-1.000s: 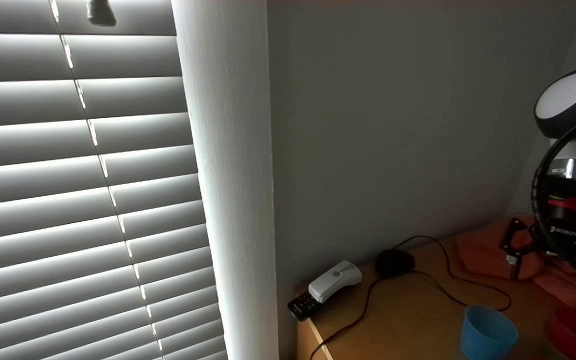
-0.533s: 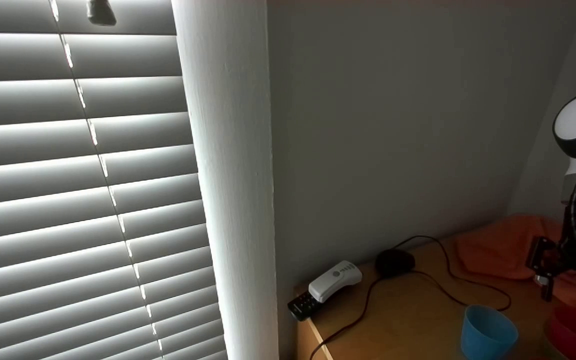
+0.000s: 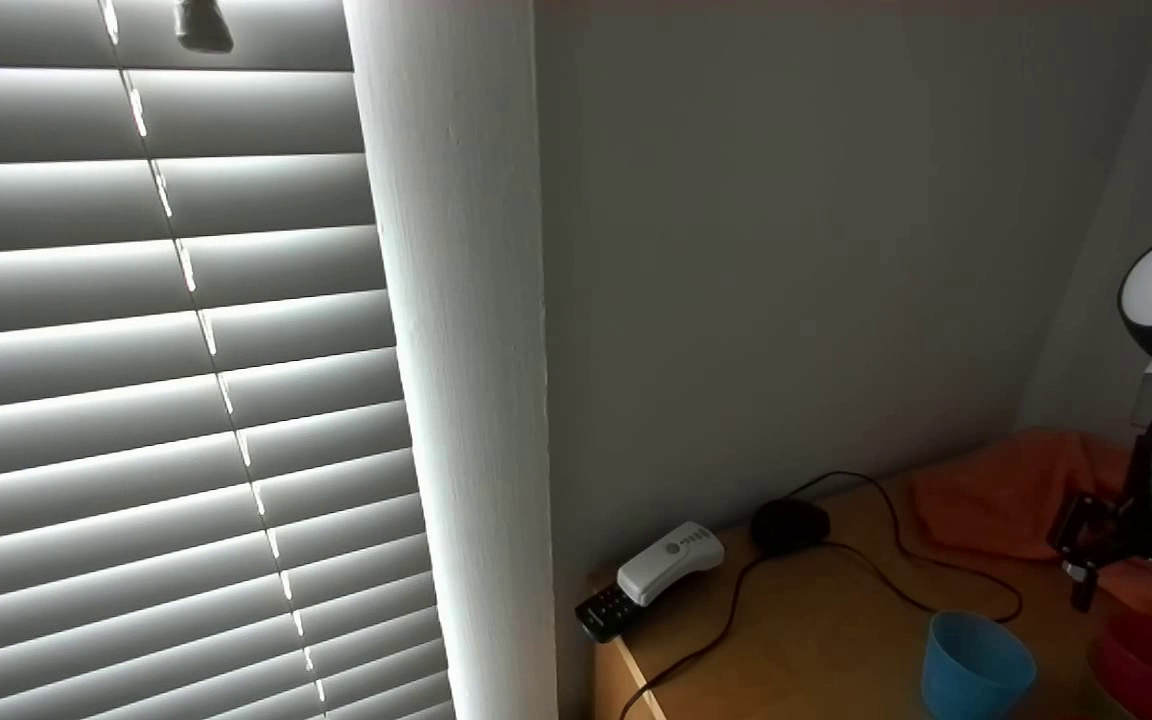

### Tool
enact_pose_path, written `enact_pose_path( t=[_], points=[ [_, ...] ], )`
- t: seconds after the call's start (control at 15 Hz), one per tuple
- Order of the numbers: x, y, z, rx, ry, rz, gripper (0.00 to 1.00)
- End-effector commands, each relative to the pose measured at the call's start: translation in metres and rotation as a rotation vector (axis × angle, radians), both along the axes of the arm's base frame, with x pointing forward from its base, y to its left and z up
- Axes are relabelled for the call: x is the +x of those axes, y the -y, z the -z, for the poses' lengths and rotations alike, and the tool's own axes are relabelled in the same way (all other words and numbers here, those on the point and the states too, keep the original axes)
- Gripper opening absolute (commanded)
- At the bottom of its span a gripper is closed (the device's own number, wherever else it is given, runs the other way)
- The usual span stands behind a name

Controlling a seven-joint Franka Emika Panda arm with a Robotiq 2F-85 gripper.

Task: Swap the pink cup and blue cup's positions

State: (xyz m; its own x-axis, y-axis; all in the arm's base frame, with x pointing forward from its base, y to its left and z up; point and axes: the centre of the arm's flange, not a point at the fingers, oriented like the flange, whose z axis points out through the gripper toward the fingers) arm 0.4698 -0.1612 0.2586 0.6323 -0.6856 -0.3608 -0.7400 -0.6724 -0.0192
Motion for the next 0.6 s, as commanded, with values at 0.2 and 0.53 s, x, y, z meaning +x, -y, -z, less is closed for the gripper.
enact_pose_path(
  t=[0.2,0.53],
  points=[
    [-0.0097,0.0057,0.0215,-0.009,0.027,-0.013,0.53],
    [-0.0122,0.0052,0.0214,-0.007,0.023,-0.028,0.15]
  ],
)
